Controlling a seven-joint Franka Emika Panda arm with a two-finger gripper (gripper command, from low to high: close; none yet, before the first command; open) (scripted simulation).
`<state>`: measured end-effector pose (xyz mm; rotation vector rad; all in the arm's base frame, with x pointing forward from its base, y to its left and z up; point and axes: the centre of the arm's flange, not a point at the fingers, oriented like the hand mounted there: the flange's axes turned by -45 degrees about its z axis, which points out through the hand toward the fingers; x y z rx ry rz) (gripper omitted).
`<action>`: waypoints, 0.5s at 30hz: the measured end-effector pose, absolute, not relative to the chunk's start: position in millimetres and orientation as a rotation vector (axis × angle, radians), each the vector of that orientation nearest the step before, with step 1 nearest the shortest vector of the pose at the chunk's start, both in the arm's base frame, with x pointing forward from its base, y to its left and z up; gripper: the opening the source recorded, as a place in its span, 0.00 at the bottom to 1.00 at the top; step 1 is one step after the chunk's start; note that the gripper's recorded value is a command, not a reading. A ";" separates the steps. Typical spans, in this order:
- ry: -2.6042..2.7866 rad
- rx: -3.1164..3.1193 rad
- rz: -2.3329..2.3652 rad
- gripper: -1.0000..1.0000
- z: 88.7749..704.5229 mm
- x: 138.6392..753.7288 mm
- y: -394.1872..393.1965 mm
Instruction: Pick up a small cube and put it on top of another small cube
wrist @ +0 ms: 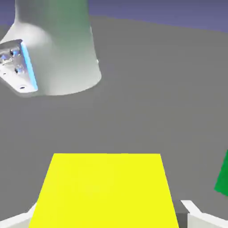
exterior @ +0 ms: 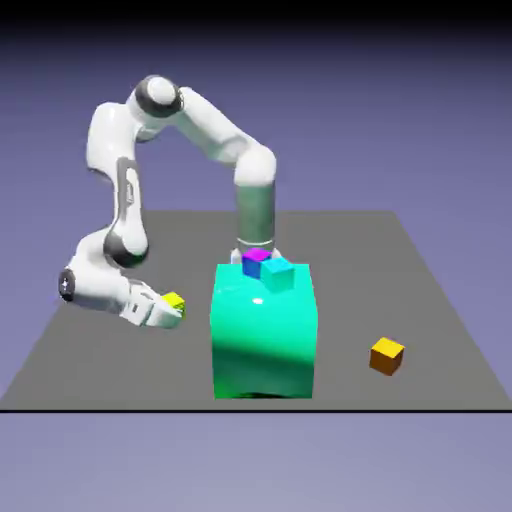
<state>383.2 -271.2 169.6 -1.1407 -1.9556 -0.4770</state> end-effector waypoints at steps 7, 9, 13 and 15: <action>-1.933 -1.477 -0.473 0.00 265.2 483.0 -223.5; -1.926 -1.561 -0.497 0.00 296.8 509.2 -201.2; -1.932 -1.594 -0.520 0.00 338.4 538.8 -157.3; -1.952 -1.520 -0.498 0.00 341.3 539.6 -142.7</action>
